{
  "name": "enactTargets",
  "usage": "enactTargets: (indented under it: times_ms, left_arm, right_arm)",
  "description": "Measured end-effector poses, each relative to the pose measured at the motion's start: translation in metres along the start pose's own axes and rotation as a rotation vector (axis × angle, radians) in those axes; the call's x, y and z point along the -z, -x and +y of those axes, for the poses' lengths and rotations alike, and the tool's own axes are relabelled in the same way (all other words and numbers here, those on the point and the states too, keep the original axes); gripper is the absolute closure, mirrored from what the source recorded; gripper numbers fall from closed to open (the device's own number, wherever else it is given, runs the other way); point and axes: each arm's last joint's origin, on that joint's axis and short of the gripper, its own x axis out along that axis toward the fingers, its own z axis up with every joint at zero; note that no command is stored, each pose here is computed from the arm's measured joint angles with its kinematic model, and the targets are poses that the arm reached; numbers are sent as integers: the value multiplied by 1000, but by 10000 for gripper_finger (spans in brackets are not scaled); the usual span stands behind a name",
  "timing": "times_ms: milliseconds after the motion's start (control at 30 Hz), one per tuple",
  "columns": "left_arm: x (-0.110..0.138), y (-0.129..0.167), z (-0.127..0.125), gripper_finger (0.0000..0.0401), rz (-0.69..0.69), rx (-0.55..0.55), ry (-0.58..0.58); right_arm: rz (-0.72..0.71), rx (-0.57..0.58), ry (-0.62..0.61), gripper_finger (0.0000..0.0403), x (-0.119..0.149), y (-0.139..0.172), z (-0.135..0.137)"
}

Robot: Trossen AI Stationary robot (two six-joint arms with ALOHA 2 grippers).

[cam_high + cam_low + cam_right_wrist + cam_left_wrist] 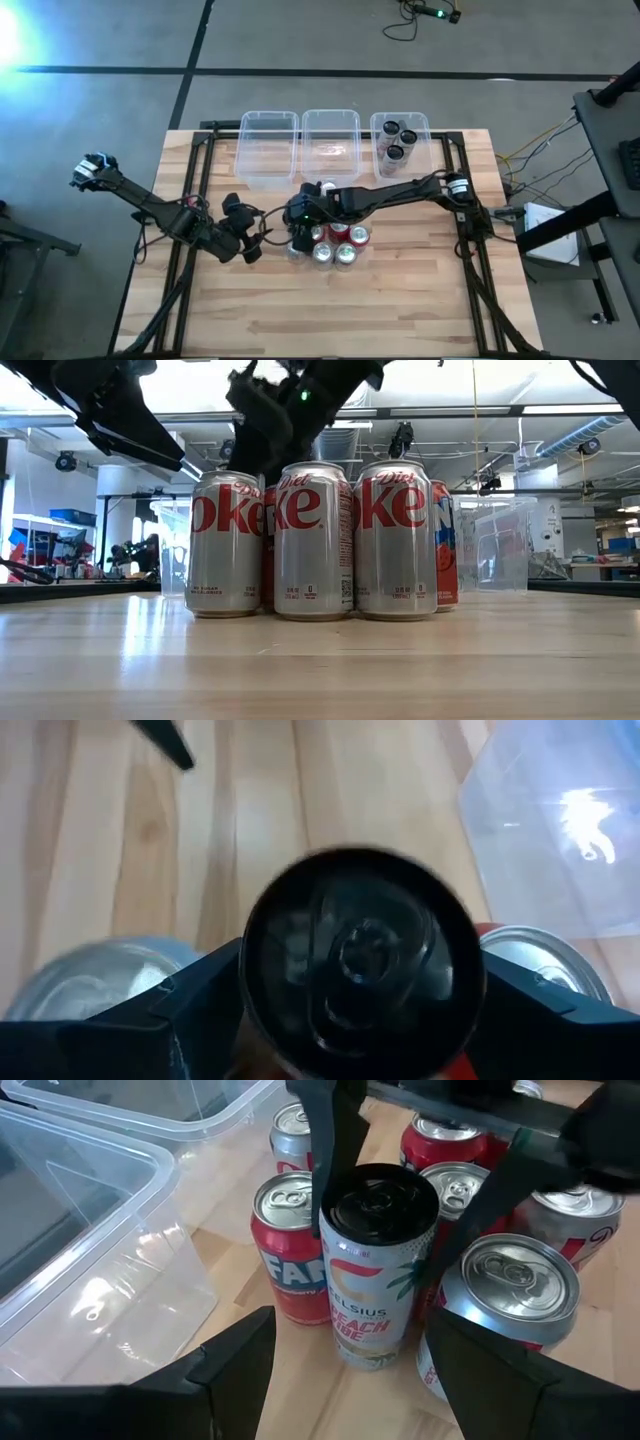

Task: Sort soda cans
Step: Put the white-pink soda can into the right transparent bin

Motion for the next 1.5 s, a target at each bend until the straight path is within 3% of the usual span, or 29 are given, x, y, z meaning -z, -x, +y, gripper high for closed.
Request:
enactTargets:
  times_ms: [367,600,833,1100,1300,1500]
  left_arm:
    - [0,0,0,159,-5,-7,-22]
    - [-1,0,0,159,-18,-20,-20]
    - [0,-1,0,159,-26,-41,-42]
    - [1,-7,-2,159,-27,-54,-69]
    - [-4,-11,-7,159,-62,-39,-85]
    - [-5,-12,-9,159,-72,-26,-101]
  right_arm:
    - [-9,-5,7,148,-2,5,0]
    - [-84,-17,53,136,-24,35,-3]
    - [-156,-32,154,147,-41,83,-10]
    - [-258,0,182,143,-51,168,-25]
    - [-283,17,170,149,-44,226,-39]
    - [-225,113,109,146,-21,270,-56]
